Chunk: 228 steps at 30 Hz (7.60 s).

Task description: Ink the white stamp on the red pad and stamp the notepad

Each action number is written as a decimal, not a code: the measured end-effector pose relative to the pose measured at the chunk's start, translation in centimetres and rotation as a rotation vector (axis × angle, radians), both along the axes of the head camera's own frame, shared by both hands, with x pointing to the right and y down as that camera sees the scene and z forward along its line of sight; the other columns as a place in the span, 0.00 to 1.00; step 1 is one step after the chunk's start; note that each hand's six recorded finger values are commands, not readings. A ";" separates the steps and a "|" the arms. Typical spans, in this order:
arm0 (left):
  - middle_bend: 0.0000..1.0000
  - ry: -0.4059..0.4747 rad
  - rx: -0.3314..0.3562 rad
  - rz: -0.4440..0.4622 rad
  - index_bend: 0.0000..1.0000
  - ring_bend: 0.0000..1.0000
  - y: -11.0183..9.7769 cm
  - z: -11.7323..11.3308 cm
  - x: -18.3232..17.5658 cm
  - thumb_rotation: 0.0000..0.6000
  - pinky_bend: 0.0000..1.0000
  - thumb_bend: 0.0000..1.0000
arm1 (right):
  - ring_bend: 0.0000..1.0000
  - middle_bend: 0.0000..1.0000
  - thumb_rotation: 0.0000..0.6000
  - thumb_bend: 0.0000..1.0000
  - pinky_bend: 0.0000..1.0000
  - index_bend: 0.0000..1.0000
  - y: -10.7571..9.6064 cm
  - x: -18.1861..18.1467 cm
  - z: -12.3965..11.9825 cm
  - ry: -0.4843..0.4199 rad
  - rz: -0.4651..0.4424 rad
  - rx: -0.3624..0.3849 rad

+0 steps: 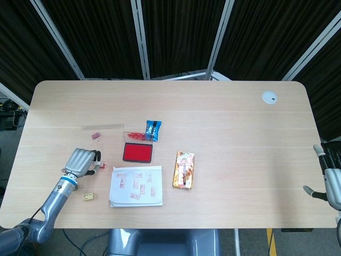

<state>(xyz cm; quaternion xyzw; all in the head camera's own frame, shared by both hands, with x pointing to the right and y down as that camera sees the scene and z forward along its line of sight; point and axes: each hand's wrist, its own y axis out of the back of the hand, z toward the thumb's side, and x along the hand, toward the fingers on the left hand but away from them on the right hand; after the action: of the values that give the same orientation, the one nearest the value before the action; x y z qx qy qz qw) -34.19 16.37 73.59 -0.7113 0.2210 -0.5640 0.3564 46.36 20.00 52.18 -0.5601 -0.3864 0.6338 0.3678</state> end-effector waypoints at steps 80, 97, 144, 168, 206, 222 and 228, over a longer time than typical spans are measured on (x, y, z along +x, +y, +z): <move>0.56 0.097 -0.021 0.030 0.61 0.82 -5.6 3.7 11.9 1.00 0.88 0.40 | 0.00 0.00 1.00 0.00 0.00 0.00 -0.6 2.5 1.0 0.050 0.075 -0.019; 0.56 0.135 0.015 0.006 0.61 0.82 -6.5 2.1 11.7 1.00 0.88 0.40 | 0.00 0.00 1.00 0.00 0.00 0.00 -0.6 2.3 0.9 0.046 0.070 -0.020; 0.57 0.221 -0.128 0.320 0.62 0.82 5.7 -6.0 7.8 1.00 0.88 0.42 | 0.00 0.00 1.00 0.00 0.00 0.00 -0.5 2.1 0.4 0.036 0.063 -0.008; 0.57 0.171 -0.108 0.368 0.62 0.82 6.6 -4.3 8.1 1.00 0.88 0.42 | 0.00 0.00 1.00 0.00 0.00 0.00 -0.5 2.3 0.4 0.039 0.068 -0.008; 0.57 0.128 -0.146 0.395 0.62 0.82 8.3 -2.0 7.5 1.00 0.88 0.42 | 0.00 0.00 1.00 0.00 0.00 0.00 -0.5 2.4 0.4 0.040 0.071 -0.009; 0.57 0.179 -0.132 0.346 0.62 0.82 7.3 -3.2 7.7 1.00 0.88 0.43 | 0.00 0.00 1.00 0.00 0.00 0.00 -0.5 2.4 0.4 0.039 0.072 -0.009; 0.57 0.255 -0.084 0.271 0.62 0.82 4.8 -5.8 7.4 1.00 0.88 0.42 | 0.00 0.00 1.00 0.00 0.00 0.00 -0.5 2.3 0.4 0.038 0.070 -0.009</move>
<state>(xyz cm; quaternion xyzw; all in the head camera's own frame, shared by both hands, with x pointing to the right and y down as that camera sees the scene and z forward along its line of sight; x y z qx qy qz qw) -26.80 21.14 67.75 -0.8146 0.1428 -0.4247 0.3684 48.71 19.51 52.54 -0.5359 -0.3958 0.6585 0.3502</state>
